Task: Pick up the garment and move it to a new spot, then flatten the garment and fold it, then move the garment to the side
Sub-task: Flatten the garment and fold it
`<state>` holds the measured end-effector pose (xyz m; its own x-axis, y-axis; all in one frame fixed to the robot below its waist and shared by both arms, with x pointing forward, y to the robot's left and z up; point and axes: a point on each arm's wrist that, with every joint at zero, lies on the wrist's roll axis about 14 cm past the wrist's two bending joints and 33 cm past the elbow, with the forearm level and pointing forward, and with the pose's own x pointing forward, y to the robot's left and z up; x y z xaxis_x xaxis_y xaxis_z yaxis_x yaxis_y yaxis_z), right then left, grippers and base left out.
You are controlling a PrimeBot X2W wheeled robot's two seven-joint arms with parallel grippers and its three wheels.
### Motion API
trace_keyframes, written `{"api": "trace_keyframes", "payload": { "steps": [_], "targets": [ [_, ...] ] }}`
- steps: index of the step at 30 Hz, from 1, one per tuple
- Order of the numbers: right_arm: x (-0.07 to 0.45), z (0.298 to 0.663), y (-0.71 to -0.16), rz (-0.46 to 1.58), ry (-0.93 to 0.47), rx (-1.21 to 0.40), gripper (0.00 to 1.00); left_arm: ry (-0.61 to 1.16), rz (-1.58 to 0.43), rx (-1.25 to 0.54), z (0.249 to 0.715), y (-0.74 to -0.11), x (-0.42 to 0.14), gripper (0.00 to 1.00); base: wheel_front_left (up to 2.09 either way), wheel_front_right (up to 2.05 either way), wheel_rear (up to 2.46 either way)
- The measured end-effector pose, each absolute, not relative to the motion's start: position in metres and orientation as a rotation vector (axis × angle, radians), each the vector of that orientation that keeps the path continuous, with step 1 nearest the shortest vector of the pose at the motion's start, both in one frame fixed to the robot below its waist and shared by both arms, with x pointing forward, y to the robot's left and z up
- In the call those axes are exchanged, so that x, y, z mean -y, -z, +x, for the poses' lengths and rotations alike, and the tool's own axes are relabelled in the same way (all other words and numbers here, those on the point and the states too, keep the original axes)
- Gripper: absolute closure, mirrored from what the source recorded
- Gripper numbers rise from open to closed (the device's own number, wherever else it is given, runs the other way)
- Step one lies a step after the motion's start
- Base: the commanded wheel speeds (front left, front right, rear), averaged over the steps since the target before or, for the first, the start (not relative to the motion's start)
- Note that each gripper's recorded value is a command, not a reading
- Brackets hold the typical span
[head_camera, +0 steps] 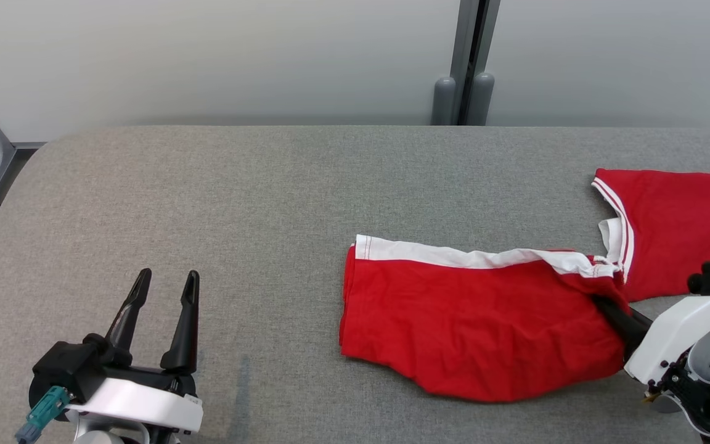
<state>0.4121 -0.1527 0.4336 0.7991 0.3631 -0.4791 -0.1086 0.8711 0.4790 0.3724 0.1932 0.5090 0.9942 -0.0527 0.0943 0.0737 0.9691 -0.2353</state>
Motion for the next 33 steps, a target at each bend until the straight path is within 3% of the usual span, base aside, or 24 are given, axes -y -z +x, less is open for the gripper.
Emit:
{"api": "trace_keyframes", "payload": {
  "steps": [10,17,30,33],
  "targets": [
    [0.081,0.402,-0.487,0.796,-0.493,-0.592,1.00,0.030,-0.248,0.072,0.364,-0.503,-0.202,0.00,0.00,0.00,0.00],
    [0.048,0.424,-0.502,0.968,-0.564,-0.584,1.00,-0.027,-0.248,0.063,0.352,-0.499,-0.218,0.00,0.00,0.00,0.00],
    [-0.023,0.438,-0.470,1.008,-0.597,-0.740,1.00,-0.102,-0.247,0.064,0.337,-0.498,-0.240,0.00,0.00,0.00,0.00],
    [-0.032,0.436,-0.463,0.987,-0.594,-0.774,0.45,-0.112,-0.247,0.066,0.334,-0.498,-0.243,0.00,0.00,0.00,0.00]
  ]
}}
